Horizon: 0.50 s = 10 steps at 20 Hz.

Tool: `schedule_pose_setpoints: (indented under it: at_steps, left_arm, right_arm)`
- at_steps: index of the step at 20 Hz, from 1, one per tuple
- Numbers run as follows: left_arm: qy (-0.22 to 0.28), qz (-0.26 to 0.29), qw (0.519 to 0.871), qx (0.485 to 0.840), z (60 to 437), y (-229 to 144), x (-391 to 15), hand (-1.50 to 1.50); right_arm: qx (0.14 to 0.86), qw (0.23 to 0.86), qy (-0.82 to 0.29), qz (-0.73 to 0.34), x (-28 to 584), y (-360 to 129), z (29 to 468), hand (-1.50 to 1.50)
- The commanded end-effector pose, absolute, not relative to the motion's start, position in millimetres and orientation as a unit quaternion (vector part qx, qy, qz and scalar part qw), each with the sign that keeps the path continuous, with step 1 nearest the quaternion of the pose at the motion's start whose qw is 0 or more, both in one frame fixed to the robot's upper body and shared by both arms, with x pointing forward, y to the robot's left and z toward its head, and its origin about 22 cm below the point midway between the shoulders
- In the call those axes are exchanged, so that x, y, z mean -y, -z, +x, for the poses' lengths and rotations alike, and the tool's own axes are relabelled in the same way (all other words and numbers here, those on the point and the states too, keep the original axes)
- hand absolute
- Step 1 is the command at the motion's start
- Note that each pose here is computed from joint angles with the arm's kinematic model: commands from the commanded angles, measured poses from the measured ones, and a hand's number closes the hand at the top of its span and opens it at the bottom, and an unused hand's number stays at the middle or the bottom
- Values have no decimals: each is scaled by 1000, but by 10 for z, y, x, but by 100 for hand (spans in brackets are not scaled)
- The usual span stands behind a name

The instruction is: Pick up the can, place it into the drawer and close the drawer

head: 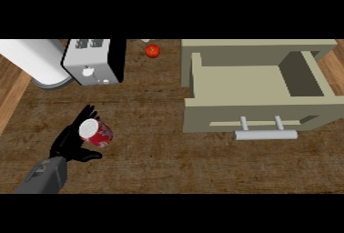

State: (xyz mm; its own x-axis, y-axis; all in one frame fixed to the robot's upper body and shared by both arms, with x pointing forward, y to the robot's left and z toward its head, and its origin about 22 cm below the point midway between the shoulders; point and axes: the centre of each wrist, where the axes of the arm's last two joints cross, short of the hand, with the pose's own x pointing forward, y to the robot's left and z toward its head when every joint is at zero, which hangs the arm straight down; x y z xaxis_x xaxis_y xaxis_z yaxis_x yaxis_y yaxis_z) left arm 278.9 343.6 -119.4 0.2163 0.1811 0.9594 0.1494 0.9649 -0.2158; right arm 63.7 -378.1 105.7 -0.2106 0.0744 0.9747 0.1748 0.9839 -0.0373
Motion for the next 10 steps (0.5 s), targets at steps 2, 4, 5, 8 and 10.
schedule_pose_setpoints:
  at_steps: [2, 4, 5, 8, 10]
  left_arm:
    - [-28, -149, 762, 630, 2991, 1132, -3218, 150]
    - [-25, -183, 765, 617, 2926, 1165, -3286, 150]
    - [-27, -193, 765, 614, 3002, 1163, -3162, 150]
    - [2, -225, 757, 614, 3039, 1052, -3313, 150]
    - [1, -235, 740, 630, 3103, 1003, -3282, 150]
  right_arm:
    - [772, 630, 40, -77, 3782, -1219, 524, -150]
    - [774, 627, 35, -80, 3796, -1179, 640, -150]
    - [773, 629, 41, -70, 3801, -1162, 710, -150]
    - [772, 631, 50, -62, 3821, -1021, 659, -150]
    - [773, 627, 55, -74, 3698, -1095, 751, -150]
